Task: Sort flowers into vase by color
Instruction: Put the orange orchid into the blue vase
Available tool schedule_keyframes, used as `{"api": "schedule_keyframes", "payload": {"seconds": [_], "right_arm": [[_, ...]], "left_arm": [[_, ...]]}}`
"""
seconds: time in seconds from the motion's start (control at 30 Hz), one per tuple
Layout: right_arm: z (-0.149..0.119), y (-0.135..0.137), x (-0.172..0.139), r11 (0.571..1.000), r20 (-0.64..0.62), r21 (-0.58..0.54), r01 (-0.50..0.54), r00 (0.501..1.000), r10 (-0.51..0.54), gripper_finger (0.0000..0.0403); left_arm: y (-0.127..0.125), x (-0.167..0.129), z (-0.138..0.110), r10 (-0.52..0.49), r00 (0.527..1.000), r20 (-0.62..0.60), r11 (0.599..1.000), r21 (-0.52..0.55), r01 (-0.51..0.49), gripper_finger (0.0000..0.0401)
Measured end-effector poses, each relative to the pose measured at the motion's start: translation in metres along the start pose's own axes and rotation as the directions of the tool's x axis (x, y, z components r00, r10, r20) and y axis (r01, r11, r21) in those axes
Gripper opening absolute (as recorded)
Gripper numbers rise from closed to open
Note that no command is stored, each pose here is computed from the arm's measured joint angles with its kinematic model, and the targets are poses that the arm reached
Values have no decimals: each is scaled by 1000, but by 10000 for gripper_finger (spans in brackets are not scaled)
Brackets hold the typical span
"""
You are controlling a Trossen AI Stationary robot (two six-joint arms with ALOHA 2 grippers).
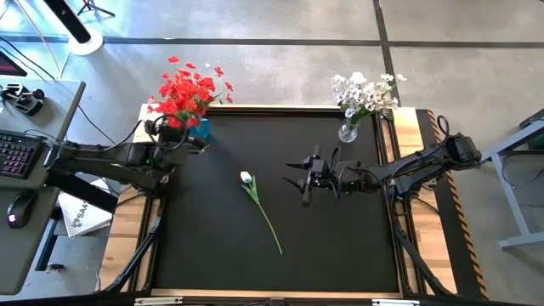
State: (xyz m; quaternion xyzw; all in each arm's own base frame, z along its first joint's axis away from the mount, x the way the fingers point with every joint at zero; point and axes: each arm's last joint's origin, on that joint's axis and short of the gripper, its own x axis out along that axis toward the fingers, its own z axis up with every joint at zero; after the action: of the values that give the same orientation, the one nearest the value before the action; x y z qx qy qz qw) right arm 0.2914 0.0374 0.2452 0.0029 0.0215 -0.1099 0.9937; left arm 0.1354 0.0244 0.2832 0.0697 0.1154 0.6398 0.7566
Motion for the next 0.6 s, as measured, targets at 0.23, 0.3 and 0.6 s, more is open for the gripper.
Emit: {"api": "schedule_keyframes", "payload": {"seconds": [0.23, 0.3, 0.6], "right_arm": [[0, 0, 0, 1000, 0, -1, -1, 1000, 1, 195], [0, 0, 0, 1000, 0, -1, -1, 1000, 1, 194], [0, 0, 0, 1000, 0, 0, -2, 1000, 2, 194]], "left_arm": [[12, 20, -26, 118, 991, -57, 987, -102, -124, 1], [14, 24, -27, 107, 992, -70, 983, -140, -116, 1], [22, 49, -1, -44, 999, 24, 985, -164, 48, 1]]}}
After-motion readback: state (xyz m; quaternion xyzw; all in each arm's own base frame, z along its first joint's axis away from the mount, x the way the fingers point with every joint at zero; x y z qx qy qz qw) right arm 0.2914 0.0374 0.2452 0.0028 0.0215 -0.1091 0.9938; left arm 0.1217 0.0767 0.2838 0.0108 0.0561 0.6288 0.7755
